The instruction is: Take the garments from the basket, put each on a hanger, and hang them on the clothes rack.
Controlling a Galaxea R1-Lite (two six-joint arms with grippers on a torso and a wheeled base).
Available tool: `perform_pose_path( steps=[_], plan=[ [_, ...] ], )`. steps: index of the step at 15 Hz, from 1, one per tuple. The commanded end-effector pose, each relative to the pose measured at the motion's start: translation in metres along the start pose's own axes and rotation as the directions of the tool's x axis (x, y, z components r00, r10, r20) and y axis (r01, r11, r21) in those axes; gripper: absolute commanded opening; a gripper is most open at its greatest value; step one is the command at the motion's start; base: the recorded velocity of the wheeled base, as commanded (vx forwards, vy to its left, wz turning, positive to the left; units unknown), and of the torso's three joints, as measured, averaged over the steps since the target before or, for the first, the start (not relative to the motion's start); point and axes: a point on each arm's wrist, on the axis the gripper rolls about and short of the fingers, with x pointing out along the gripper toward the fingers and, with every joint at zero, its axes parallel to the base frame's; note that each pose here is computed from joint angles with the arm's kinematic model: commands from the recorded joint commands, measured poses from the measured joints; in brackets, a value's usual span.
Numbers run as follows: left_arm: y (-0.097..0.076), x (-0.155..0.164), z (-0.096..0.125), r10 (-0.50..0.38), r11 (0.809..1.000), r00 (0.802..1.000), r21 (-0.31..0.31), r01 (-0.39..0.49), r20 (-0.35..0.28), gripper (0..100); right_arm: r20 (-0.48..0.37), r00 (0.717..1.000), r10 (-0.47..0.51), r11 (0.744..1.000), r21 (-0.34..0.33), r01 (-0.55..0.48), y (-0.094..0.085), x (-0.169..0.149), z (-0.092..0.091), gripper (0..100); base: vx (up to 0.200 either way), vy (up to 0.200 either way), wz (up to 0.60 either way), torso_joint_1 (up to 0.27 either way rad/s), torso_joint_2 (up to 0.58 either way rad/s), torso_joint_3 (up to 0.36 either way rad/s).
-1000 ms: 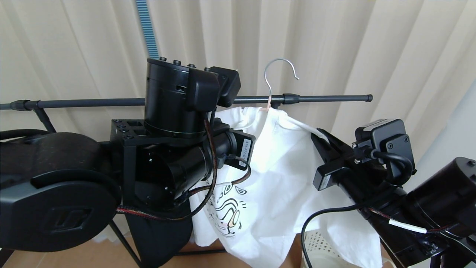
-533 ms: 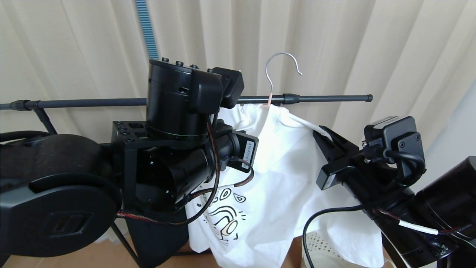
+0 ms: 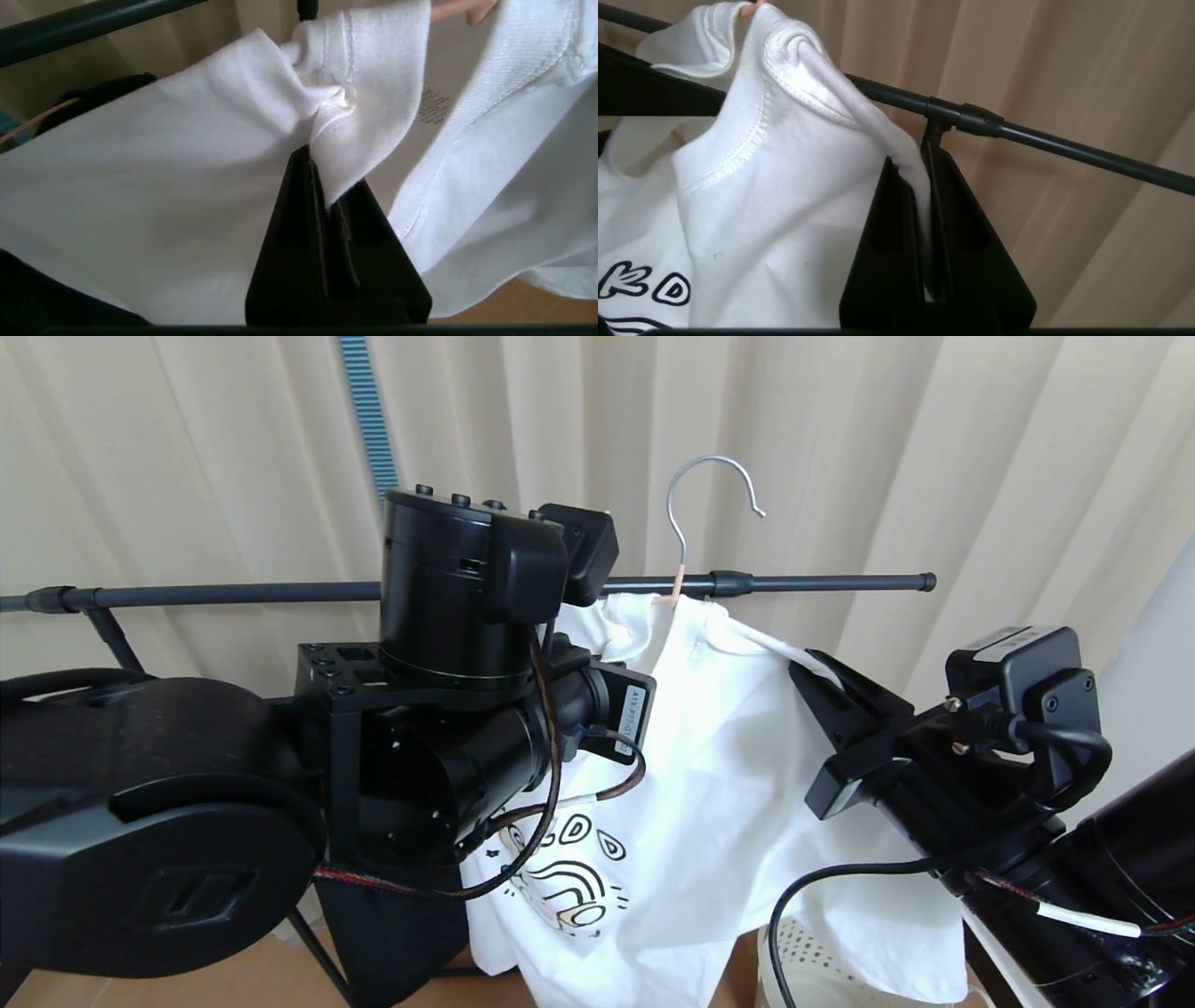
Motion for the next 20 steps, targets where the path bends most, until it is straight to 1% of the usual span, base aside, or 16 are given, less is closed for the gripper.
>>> perform_pose_path(
  steps=[1,3,5,8,12,16,20],
  plan=[
    [-0.001,0.002,-0.001,0.001,1.0,1.0,0.002,-0.001,-0.005,100,0.01,1.0,0.0,1.0,0.003,0.0,-0.001,-0.002,0.003,0,0.0,0.0,0.0,0.0,0.0,0.0],
    [-0.001,0.001,-0.001,0.001,1.0,1.0,0.001,-0.001,-0.002,100,0.012,1.0,-0.001,1.0,0.004,0.001,-0.002,-0.003,0.004,0,0.0,0.0,0.0,0.0,0.0,0.0],
    [0.0,-0.001,0.0,0.001,1.0,1.0,-0.003,-0.001,0.002,100,0.017,1.0,0.018,1.0,0.009,-0.019,-0.001,-0.003,0.004,0,0.0,0.0,0.0,0.0,0.0,0.0],
    [0.0,-0.013,0.004,-0.015,1.0,1.0,-0.009,0.015,0.021,100,0.013,1.0,0.023,1.0,0.008,-0.023,-0.001,-0.002,0.003,0,0.0,0.0,0.0,0.0,0.0,0.0],
    [0.0,-0.022,0.003,-0.028,1.0,0.999,-0.004,0.028,0.023,100,0.012,1.0,0.022,1.0,0.006,-0.022,-0.001,-0.001,0.002,0,0.0,0.0,0.0,0.0,0.0,0.0],
    [0.004,-0.031,0.005,-0.03,1.0,0.999,-0.008,0.03,0.037,100,0.013,1.0,0.02,1.0,0.016,-0.021,-0.006,0.0,0.001,0,0.0,0.0,0.0,0.0,0.0,0.0],
    [0.012,-0.045,0.003,-0.059,0.998,0.997,-0.015,0.06,0.042,100,0.018,1.0,0.021,1.0,0.015,-0.022,-0.01,0.001,0.0,0,0.0,0.0,0.0,0.0,0.0,0.0]
  ],
)
